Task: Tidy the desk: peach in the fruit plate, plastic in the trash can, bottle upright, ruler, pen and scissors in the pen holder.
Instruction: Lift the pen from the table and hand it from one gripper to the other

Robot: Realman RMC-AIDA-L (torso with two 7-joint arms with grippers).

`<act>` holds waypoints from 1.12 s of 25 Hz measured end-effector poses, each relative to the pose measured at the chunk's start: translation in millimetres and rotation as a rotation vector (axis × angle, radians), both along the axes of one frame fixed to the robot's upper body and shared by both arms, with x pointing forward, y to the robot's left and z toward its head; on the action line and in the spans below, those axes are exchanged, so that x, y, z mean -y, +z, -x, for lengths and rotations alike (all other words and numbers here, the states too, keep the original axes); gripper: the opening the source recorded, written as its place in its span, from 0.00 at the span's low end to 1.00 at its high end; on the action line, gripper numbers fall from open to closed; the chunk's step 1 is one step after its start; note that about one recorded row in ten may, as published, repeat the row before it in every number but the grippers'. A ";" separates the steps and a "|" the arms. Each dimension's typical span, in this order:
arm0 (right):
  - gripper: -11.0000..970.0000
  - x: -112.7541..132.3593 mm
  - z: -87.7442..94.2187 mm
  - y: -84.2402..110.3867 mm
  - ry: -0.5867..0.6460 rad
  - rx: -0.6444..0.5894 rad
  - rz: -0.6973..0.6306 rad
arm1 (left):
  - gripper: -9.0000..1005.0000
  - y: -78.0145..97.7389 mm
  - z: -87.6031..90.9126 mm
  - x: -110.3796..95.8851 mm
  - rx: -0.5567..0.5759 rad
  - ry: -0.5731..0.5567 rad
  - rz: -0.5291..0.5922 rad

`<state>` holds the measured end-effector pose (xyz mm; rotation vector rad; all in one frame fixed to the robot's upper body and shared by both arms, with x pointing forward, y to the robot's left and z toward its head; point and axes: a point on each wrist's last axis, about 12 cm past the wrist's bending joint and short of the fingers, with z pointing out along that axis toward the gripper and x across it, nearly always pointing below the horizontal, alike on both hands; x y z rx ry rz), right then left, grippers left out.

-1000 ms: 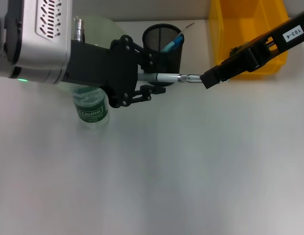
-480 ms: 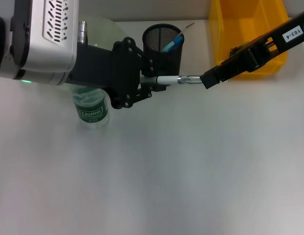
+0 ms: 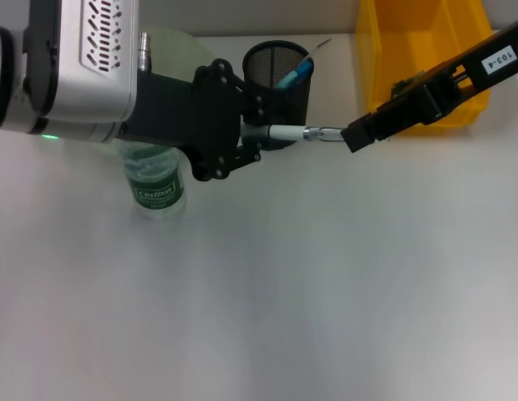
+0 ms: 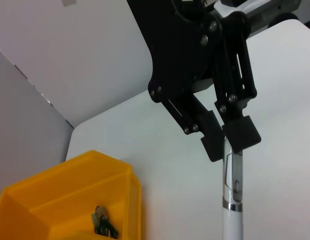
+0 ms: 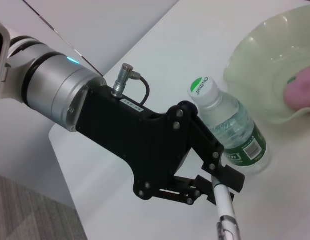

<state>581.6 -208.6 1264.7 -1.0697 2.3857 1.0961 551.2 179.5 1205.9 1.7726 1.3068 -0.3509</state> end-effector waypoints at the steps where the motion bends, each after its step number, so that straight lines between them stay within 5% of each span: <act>1: 0.21 -0.1 0.1 -0.3 0.001 -0.002 -0.001 | 0.16 -0.2 -0.2 -0.2 0.001 0.002 0.000; 6: 0.21 -0.9 -1.2 -3.8 -0.002 -0.045 -0.012 | 0.16 -0.5 0.2 -1.4 0.004 0.007 0.001; 20: 0.53 3.7 0.2 -1.7 -0.016 -0.033 -0.008 | 0.16 -4.2 -0.5 -3.2 0.017 0.024 0.001; 28: 0.60 24.9 13.1 10.4 -0.061 0.070 -0.037 | 0.17 -5.5 -4.3 -10.0 0.029 0.079 0.024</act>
